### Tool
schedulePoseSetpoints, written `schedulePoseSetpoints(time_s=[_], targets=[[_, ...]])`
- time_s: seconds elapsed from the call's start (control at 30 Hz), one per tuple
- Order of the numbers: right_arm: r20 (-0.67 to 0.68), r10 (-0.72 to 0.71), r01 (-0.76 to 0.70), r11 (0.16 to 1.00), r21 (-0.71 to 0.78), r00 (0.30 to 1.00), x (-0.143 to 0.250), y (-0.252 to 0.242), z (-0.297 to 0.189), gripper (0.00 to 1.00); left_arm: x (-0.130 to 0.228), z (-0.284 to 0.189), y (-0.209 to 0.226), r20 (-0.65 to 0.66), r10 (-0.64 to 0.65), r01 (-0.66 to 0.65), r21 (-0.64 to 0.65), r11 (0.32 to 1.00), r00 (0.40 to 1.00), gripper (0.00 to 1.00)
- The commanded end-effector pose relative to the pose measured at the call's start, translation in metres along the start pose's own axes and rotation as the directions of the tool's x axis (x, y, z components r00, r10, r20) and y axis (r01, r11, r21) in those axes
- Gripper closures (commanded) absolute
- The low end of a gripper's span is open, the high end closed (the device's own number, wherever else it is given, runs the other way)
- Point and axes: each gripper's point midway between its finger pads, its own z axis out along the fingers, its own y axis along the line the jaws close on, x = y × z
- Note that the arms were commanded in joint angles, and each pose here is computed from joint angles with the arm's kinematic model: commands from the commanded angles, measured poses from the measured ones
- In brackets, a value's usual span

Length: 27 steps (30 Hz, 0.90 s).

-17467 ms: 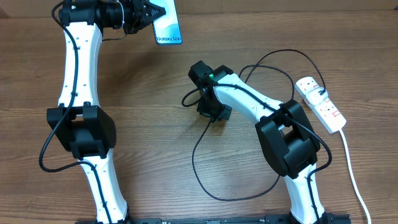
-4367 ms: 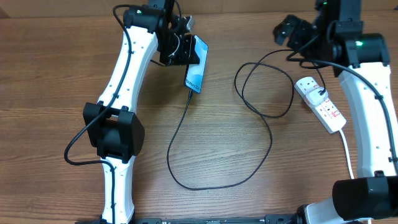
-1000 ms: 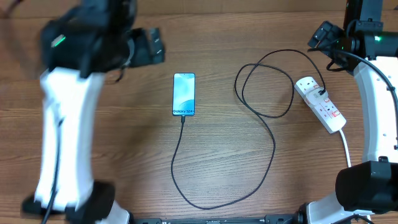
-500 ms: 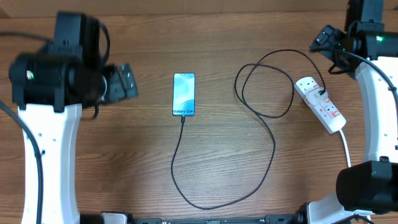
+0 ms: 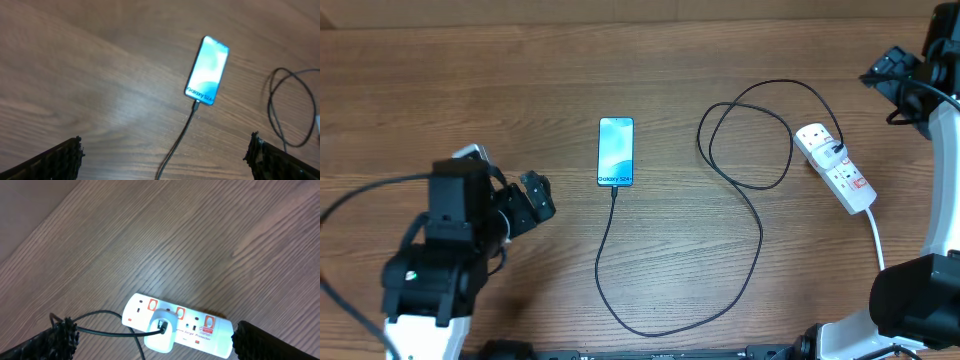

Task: Plug charger to phone and switch on socket
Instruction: 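Move the right gripper over the white power strip's orange switch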

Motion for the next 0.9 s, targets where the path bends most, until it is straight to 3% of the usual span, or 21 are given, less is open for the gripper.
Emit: schedulePoseSetpoints(time_s=[0.0, 0.3, 0.53, 0.7, 0.87], targets=[[0.011, -0.002, 0.002, 1.0, 0.008, 1.0, -0.003, -0.002, -0.001, 0.0, 0.015, 0.02, 0.008, -0.05, -0.11, 0.109, -0.027, 0.994, 0.993, 0.01], [0.033, 0.018, -0.02, 0.997, 0.076, 0.999, -0.009, -0.021, 0.0, 0.0, 0.022, 0.057, 0.011, -0.135, -0.129, 0.116, -0.1, 0.988, 0.983, 0.01], [0.002, 0.137, -0.135, 0.978, 0.159, 0.991, -0.01, -0.07, 0.011, 0.0, 0.017, 0.076, 0.007, -0.145, -0.118, 0.104, -0.101, 0.989, 0.982, 0.0], [-0.034, 0.177, -0.166, 0.962, 0.216, 0.984, 0.0, -0.101, 0.028, 0.0, -0.002, 0.06, -0.015, -0.057, 0.005, -0.002, 0.038, 0.999, 0.998, 0.01], [-0.127, 0.137, -0.109, 0.973, 0.205, 0.982, 0.024, -0.105, 0.055, 0.0, -0.025, 0.011, -0.03, 0.139, 0.091, -0.112, 0.149, 0.983, 0.986, 0.0]])
